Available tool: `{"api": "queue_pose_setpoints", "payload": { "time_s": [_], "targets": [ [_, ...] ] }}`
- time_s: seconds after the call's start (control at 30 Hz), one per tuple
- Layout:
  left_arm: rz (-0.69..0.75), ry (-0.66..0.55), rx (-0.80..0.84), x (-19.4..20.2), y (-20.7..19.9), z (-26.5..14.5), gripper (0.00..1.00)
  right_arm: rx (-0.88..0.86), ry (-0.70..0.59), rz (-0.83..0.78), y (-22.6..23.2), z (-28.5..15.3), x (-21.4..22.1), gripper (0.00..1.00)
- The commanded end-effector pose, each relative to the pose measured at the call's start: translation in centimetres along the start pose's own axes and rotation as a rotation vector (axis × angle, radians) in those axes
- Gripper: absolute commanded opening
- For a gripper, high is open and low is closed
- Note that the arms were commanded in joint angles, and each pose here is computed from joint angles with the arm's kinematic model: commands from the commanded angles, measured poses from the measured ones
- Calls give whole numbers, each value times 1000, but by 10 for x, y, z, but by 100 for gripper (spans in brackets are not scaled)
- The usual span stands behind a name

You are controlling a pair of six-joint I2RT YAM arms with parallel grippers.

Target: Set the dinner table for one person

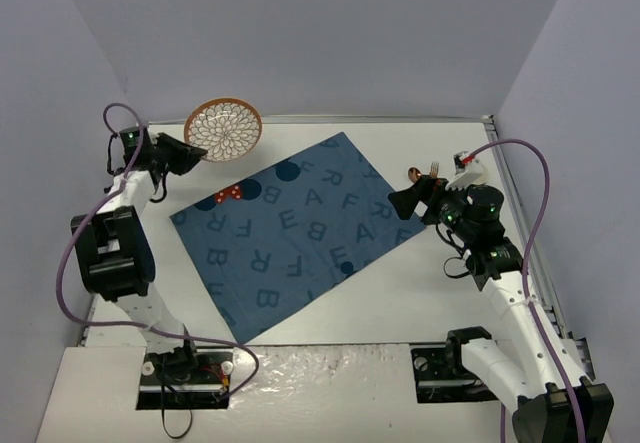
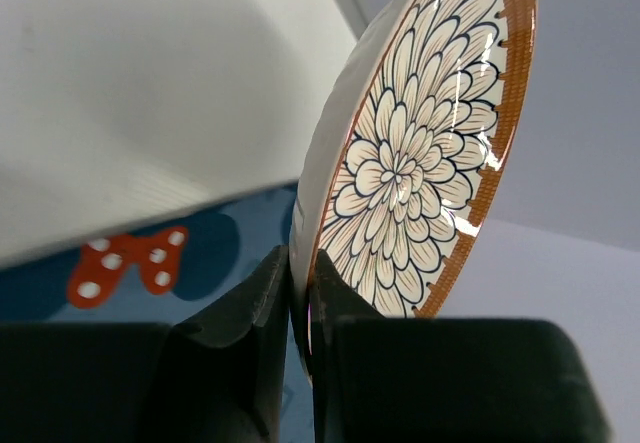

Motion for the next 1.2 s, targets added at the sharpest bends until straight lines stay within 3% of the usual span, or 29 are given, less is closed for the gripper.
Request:
{"api": "queue_pose_setpoints", "payload": {
  "time_s": [0.0,0.13,0.43,0.77,1.17],
  "targets": [
    [178,121,324,55,-80,-42,0,-31,-82,-36,7,-3,-13,100],
    [238,248,322,116,-80,-43,0,-31,-81,-36,7,-3,-12,100],
    [319,393,302,187,-60,-34,0,-34,-79,-32,8,-6,-8,100],
    [334,417,218,204,-11,-23,0,-26,-74,-33,7,-6,-6,100],
    [369,422,177,207,16,-17,0,-19,-63,-23,5,-5,-3,100]
  ]
}}
Point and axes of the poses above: each gripper's point midway between its finger pads, its own z axis out along the fingers, its own y axis along the line the jaws close on, x = y × z, the point moved 9 cm from there along -z, back along the fingers, and after that the axes turned 7 degrees about -z, right-handed, at the moved point
